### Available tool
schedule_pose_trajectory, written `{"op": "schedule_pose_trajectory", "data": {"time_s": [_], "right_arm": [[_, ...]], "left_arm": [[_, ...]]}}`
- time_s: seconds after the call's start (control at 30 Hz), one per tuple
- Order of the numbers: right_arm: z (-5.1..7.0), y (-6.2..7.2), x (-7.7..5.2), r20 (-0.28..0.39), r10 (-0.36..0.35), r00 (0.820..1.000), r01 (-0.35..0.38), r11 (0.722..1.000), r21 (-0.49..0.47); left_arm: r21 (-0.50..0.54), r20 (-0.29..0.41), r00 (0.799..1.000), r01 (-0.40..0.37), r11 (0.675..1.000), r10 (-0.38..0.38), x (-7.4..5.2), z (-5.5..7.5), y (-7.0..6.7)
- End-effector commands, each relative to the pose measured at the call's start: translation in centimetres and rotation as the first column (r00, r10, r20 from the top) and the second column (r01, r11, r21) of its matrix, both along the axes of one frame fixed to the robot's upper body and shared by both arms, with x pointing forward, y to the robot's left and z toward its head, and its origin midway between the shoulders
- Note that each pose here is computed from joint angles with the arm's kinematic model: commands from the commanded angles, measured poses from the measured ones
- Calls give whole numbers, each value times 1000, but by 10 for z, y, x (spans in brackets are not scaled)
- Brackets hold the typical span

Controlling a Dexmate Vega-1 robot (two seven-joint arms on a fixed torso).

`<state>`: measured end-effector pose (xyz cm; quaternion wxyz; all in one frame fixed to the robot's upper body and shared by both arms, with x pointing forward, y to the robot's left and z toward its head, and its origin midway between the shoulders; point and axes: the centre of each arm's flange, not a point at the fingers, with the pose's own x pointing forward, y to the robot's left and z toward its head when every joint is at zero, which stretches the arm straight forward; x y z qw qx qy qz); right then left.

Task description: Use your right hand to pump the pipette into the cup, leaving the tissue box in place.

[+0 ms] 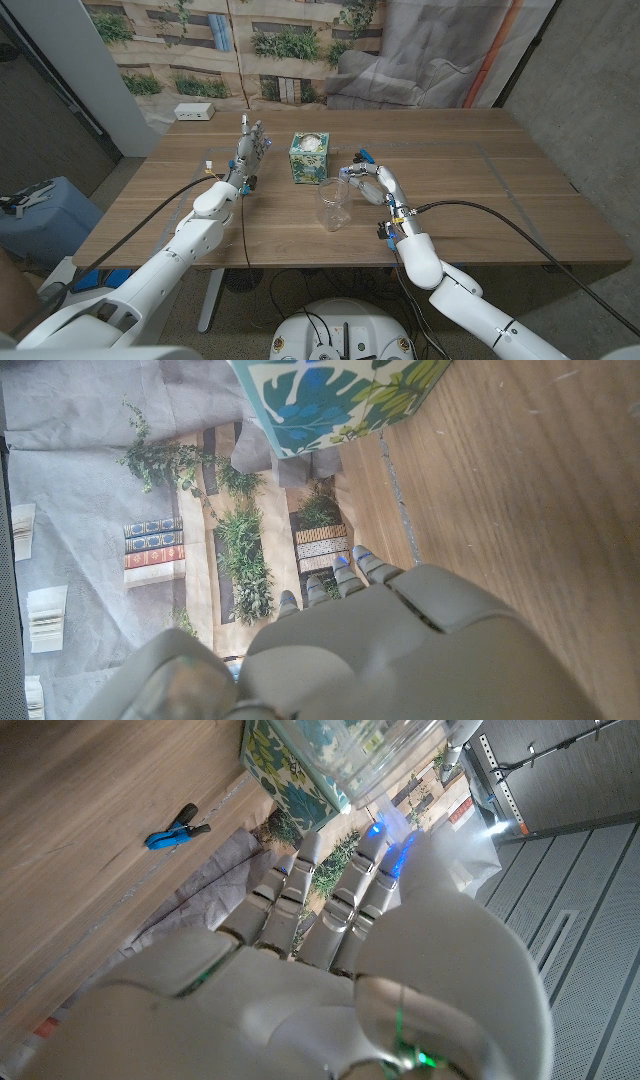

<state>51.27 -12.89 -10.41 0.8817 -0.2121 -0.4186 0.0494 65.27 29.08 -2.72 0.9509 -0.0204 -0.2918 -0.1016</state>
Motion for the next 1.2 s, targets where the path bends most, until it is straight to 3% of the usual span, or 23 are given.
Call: {"op": "schedule_pose_trajectory", "data": {"time_s": [0.03,1.2], "right_arm": [[-1,1,0,-11,-1,1000,1,1000,13],[-2,3,-1,-33,14,999,-13,999,36]], "left_arm": [[0,0,1000,0,1000,0,0,0,0],[0,0,1000,0,1000,0,0,0,0]]}}
